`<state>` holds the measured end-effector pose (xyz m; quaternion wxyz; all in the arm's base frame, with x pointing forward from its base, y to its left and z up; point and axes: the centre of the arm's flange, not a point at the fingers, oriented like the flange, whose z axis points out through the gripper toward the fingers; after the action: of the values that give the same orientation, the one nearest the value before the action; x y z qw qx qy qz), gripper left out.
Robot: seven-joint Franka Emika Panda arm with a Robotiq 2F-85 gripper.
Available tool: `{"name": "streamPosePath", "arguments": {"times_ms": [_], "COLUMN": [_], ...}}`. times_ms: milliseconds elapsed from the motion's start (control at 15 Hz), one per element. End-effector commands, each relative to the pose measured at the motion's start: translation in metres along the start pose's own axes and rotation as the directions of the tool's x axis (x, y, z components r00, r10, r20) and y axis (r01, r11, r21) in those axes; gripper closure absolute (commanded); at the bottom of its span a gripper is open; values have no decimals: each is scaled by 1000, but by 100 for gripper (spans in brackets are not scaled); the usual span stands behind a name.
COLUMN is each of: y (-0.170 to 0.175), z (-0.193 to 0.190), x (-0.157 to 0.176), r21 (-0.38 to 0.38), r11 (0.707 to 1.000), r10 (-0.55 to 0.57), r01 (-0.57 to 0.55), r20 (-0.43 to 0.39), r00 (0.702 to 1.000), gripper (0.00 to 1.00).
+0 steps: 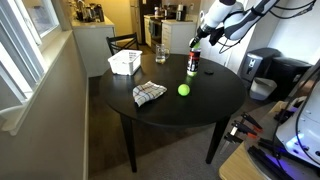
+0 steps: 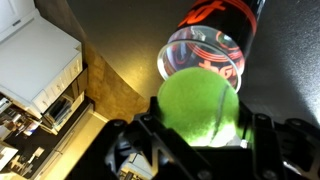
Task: Put the tennis ball inside the container
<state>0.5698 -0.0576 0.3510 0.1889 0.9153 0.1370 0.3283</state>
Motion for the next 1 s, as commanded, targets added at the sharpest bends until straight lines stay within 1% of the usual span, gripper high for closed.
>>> {"name": "streamPosePath", "arguments": {"times_ms": [0, 200, 533, 600, 667, 800, 933], "y": [-5, -3, 0, 1, 2, 2, 2], "z": [-16, -19, -21, -22, -22, -24, -24], "x": [-21, -26, -30, -31, -32, -33, -33], "r21": [-1, -8, -44, -45, -47, -48, -49], "r11": [1000, 1000, 999, 998, 998, 998, 998], "r10": [18, 22, 30, 32, 34, 36, 37], "r01": [-18, -22, -31, -33, -36, -38, -38], "r20": [-18, -19, -33, -33, -35, -37, -38], "r00": [1000, 1000, 999, 999, 999, 999, 999], "gripper": [57, 57, 56, 8, 7, 0, 0]}}
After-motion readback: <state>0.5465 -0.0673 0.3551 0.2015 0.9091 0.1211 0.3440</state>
